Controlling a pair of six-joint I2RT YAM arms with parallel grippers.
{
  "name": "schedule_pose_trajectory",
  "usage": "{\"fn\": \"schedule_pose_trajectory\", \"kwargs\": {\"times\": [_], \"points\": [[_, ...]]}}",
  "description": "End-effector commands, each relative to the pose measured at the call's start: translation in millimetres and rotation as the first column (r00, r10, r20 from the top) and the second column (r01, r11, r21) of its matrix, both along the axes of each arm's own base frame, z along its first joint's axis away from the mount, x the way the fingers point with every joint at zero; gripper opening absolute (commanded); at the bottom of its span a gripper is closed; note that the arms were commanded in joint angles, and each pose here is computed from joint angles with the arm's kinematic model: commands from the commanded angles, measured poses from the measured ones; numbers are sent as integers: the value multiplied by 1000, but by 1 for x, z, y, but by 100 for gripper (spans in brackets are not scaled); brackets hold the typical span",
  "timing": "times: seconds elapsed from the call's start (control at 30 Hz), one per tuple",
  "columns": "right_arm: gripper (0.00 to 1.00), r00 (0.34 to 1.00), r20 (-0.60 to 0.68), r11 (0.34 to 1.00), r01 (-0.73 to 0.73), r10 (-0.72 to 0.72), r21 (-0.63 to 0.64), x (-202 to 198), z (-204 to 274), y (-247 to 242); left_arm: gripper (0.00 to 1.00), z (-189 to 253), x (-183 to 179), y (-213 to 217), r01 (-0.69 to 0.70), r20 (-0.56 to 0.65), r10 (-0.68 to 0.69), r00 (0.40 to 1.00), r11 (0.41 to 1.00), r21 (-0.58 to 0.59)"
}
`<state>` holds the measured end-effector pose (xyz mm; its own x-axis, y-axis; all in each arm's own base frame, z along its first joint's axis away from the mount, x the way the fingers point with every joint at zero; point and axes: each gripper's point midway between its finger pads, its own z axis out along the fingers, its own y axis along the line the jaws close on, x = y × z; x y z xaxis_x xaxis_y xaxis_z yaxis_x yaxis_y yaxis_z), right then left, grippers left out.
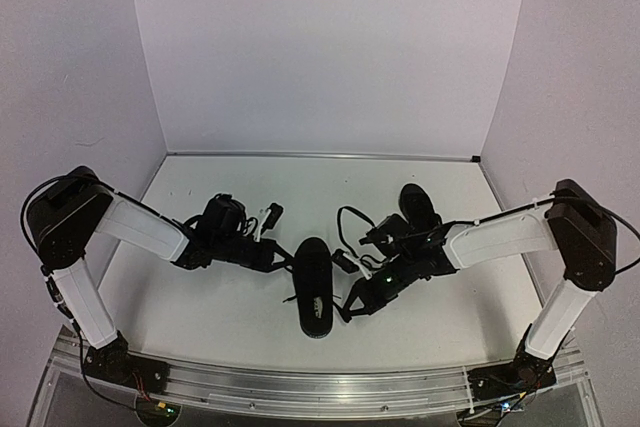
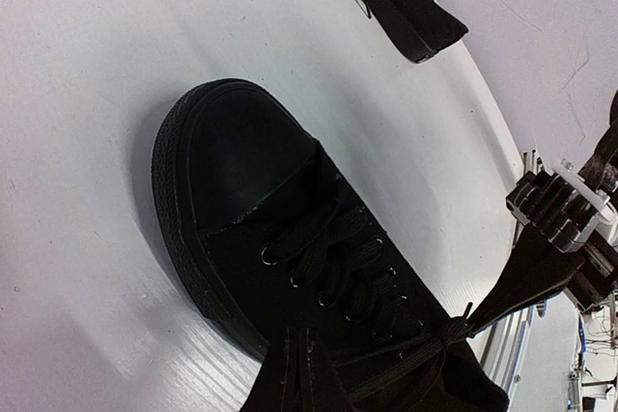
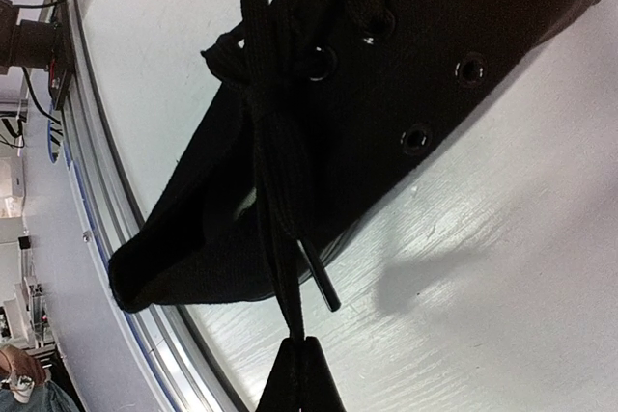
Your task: Tie the shoes
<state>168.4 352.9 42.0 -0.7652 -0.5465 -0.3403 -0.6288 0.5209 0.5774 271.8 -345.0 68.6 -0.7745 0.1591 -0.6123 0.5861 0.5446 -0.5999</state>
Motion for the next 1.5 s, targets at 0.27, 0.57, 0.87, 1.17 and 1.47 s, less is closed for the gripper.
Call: {"fn": "schedule_pose_trajectory", "kwargs": {"times": [0.27, 0.57, 0.87, 1.17, 1.47], "points": [[0, 997, -63, 998, -43, 39, -56, -22, -2, -12, 0, 21, 20, -6, 37, 60, -34, 998, 998, -53], [35, 1000, 16, 998, -20, 19, 65, 7, 48, 5, 5, 44, -8, -25, 169, 89, -159, 983, 978, -126], [45, 1000, 17, 992, 23, -26, 121, 36, 60, -2, 21, 50, -5, -22, 140, 98, -128, 987, 981, -132], [42, 999, -42, 982, -20, 28, 185, 41, 56, 24, 36, 31, 1, -9, 36, 22, -35, 999, 995, -88], [32, 996, -60, 984, -52, 63, 172, 34, 42, 37, 48, 22, -11, 3, 0, -18, -2, 1000, 994, -110]]}}
